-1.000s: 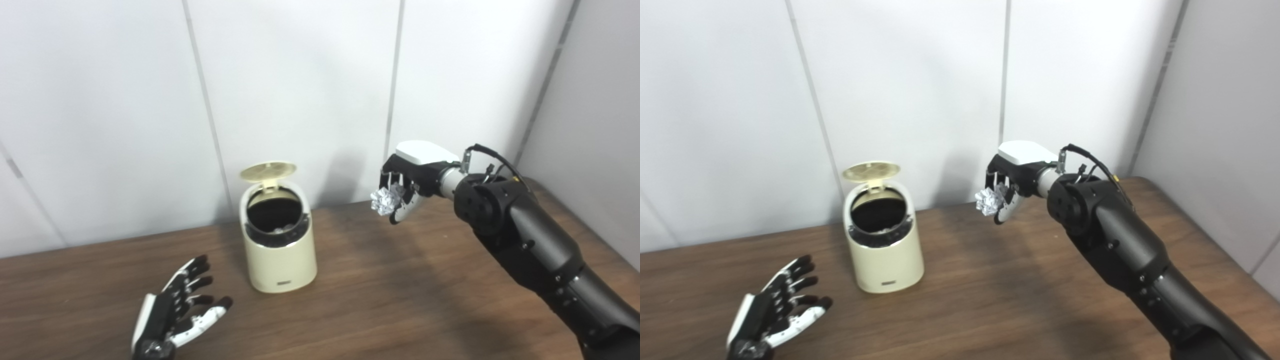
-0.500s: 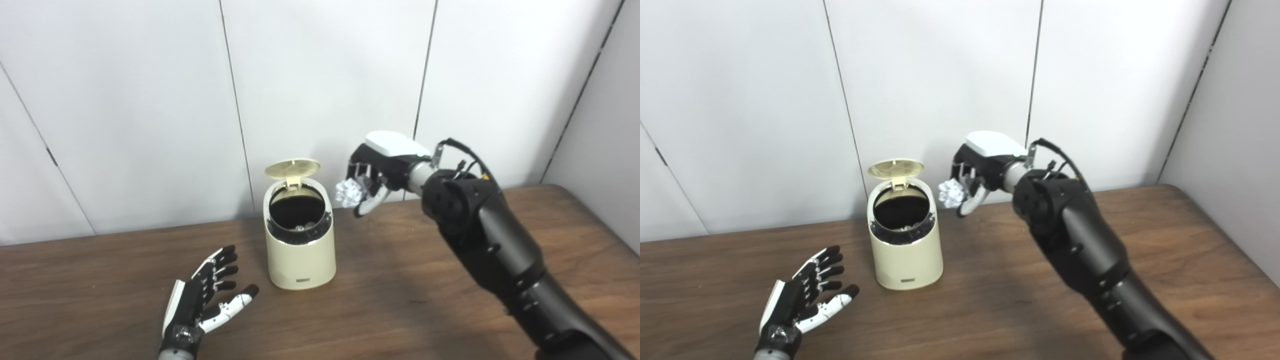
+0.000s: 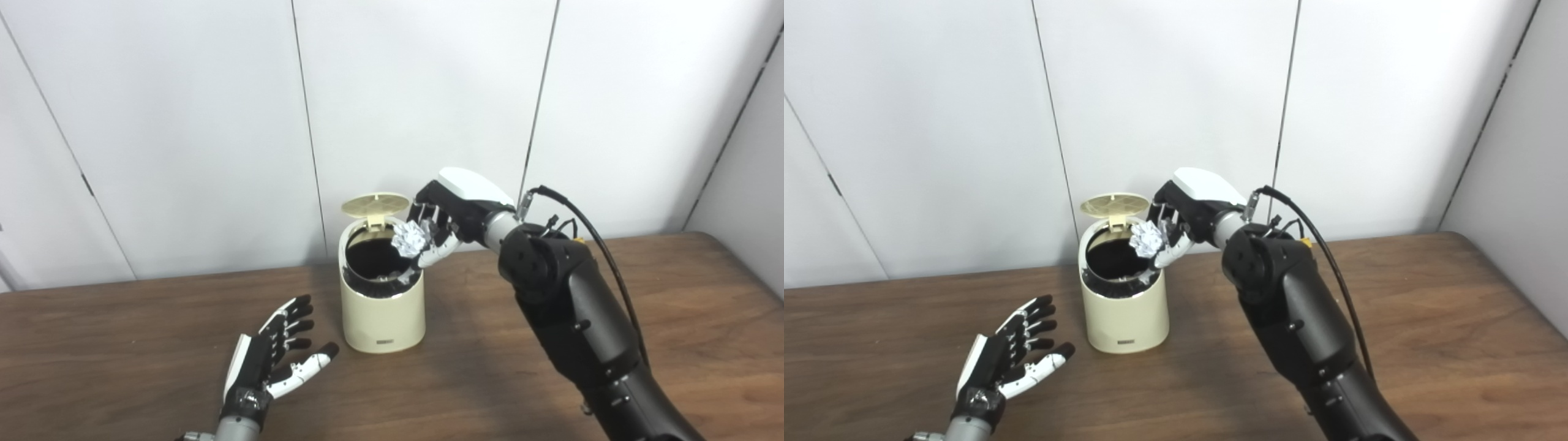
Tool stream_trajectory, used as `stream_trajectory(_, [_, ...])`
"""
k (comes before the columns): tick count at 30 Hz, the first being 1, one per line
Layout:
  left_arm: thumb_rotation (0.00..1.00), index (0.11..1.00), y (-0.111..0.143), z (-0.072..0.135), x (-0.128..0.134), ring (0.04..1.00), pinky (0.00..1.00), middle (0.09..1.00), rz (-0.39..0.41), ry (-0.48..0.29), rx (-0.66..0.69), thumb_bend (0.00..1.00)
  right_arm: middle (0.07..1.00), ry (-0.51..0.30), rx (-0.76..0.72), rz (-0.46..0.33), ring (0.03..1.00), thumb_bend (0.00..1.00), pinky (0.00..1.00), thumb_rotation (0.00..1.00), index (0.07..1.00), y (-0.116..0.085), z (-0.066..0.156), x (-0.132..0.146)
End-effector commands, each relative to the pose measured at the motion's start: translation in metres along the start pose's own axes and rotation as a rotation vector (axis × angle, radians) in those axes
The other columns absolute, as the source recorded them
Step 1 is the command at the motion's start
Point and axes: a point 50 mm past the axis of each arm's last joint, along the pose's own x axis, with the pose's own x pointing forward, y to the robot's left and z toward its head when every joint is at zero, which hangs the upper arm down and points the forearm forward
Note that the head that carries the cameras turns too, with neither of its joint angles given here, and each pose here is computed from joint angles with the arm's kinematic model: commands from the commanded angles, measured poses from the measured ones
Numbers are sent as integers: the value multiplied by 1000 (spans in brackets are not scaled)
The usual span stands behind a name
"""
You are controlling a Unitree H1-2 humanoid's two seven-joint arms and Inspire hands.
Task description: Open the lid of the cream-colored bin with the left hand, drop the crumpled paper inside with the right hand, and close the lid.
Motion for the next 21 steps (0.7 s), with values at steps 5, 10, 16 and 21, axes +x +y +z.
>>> stream_trajectory(5, [214, 901, -1, 21, 14, 809, 716, 860, 12, -94, 9, 723, 494, -30, -24, -90, 394, 520, 318, 0, 493, -25, 18, 5])
stream_trajectory(10, [232, 903, -3, 20, 15, 817, 737, 861, 13, -92, 11, 731, 499, -42, -22, -91, 404, 520, 329, 0, 489, -24, 21, 6])
stream_trajectory(16, [223, 904, -4, 21, 15, 819, 733, 864, 12, -92, 2, 729, 497, -51, -66, -93, 415, 521, 344, 0, 481, -21, 25, 8])
stream_trajectory(21, [219, 903, -4, 22, 14, 814, 739, 861, 12, -93, -1, 729, 498, -42, -48, -76, 419, 521, 345, 0, 479, -16, 27, 9])
